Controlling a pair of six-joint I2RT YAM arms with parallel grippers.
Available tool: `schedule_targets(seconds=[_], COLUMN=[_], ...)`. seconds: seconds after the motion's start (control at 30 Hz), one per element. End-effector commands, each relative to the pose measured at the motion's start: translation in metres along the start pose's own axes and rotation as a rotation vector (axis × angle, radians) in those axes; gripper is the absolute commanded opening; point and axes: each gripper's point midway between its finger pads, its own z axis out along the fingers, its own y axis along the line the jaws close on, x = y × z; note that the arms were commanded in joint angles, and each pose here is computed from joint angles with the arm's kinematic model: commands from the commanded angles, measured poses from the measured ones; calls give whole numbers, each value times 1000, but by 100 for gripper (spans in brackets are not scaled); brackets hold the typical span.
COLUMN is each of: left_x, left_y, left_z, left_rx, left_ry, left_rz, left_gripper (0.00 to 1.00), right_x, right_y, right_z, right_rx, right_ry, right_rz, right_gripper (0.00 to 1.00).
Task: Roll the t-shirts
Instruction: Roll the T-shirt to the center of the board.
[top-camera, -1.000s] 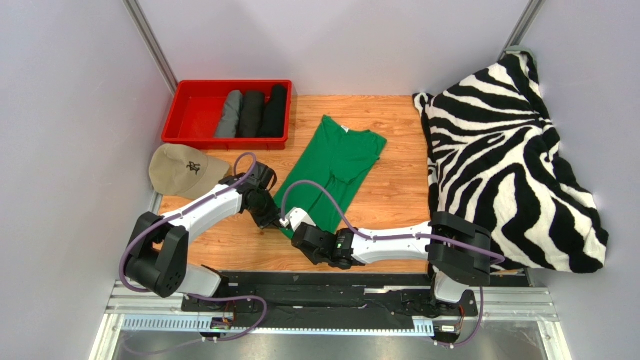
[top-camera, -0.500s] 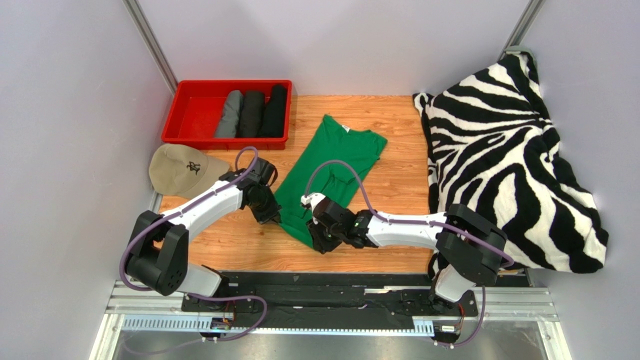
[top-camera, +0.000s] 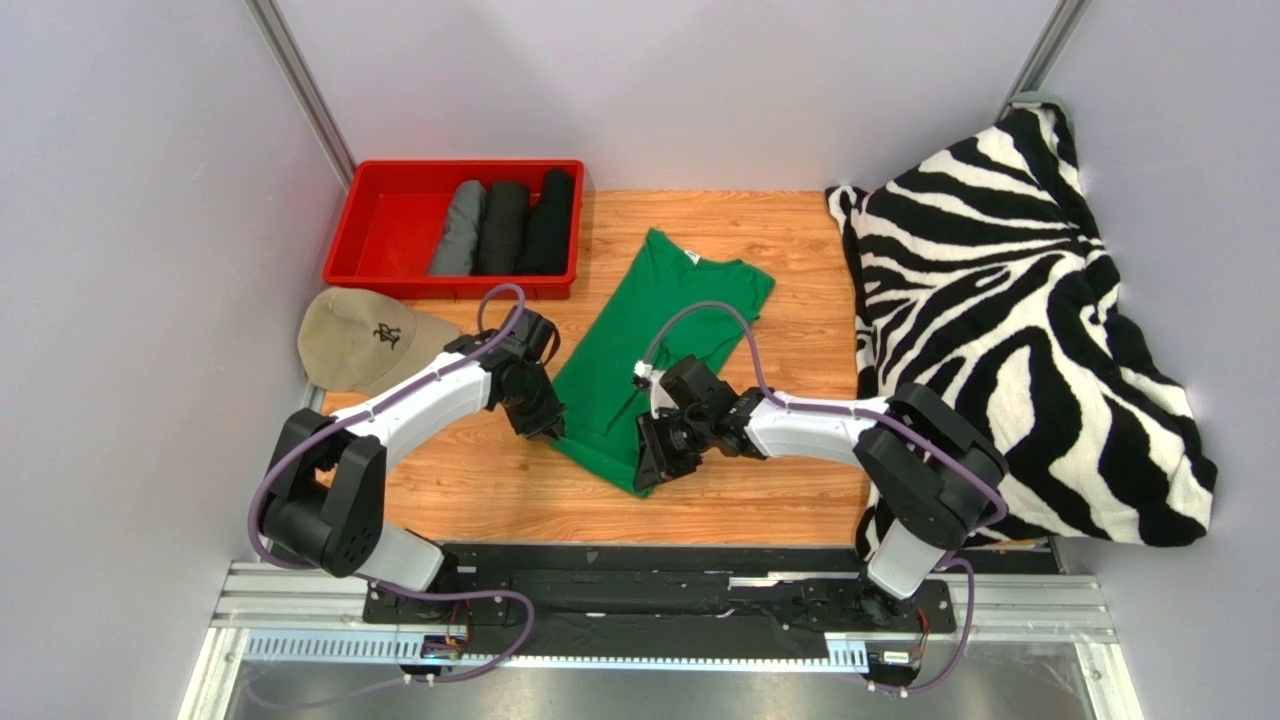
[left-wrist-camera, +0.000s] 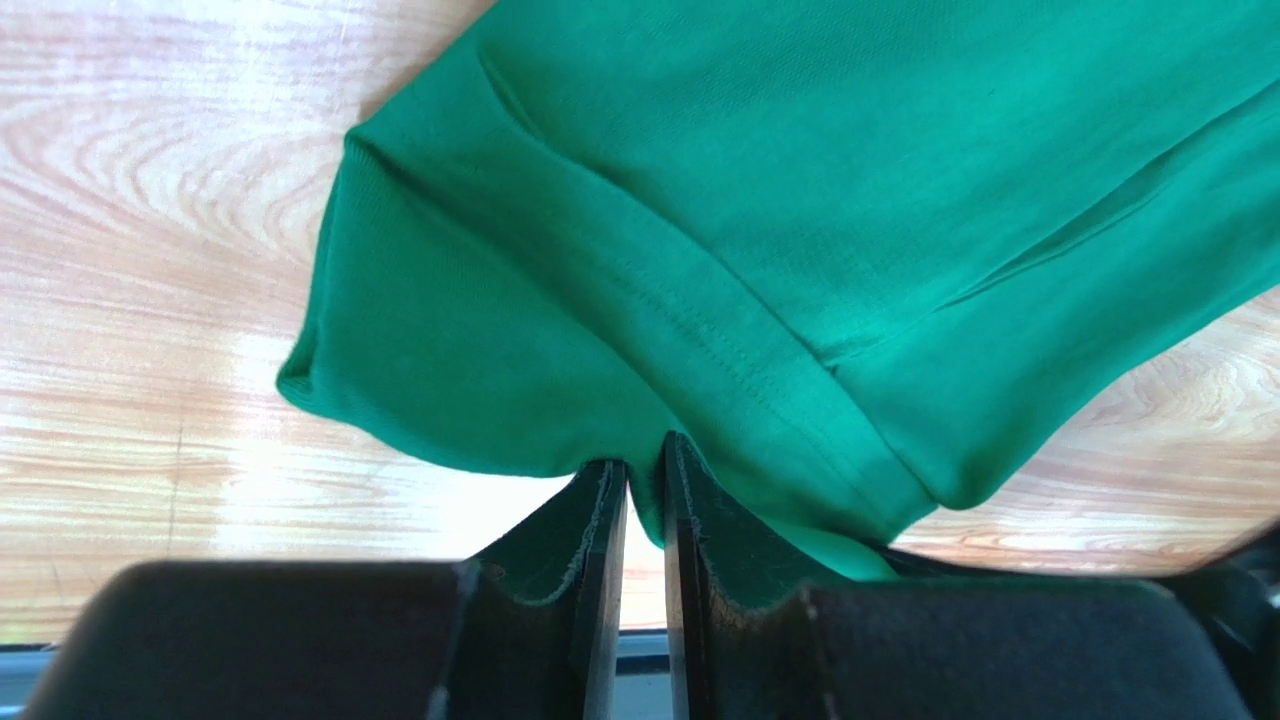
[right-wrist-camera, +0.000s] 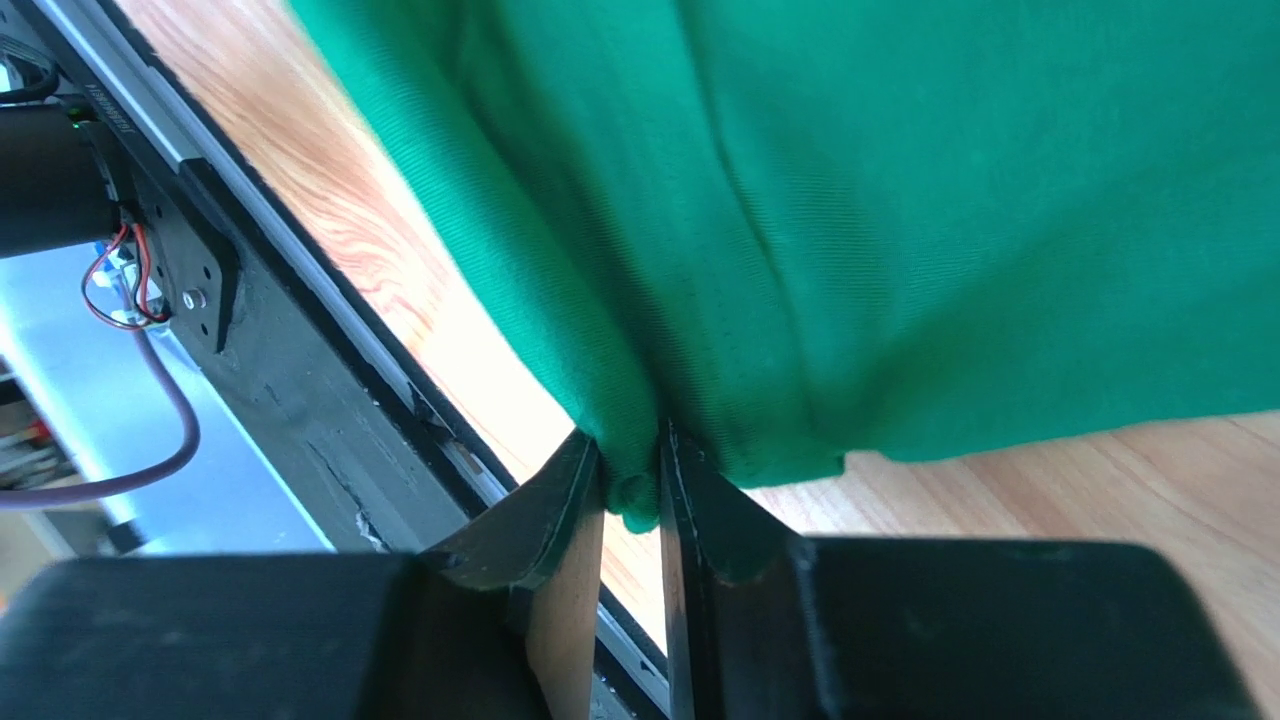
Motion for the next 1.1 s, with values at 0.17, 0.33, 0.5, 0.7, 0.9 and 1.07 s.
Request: schedule_targets(seconds=[0.17, 0.33, 0.5, 0.7, 0.9, 1.07], left_x=[-32, -39, -48, -59, -69, -81], left_y=[-4, -1, 8, 17, 16, 8], left_z=[-7, -9, -14, -15, -16, -29], left_rx=[15, 16, 0, 6, 8, 44], left_ry=[-113, -135, -168, -200, -236, -293], left_rz=[1, -7, -20, -38, -35, 6], left_gripper=[20, 14, 14, 33, 35, 21], right_x=[5, 2, 0, 1, 1, -1], right_y=[-6, -11, -11, -12, -12, -9], right_z=[7, 5, 4, 3, 4, 4], right_rx=[-54, -45, -41, -33, -34, -40], right_ry=[70, 74, 85, 96, 106, 110], right_rz=[148, 209, 235, 256, 271, 291], right_gripper=[20, 20, 19, 19, 18, 17])
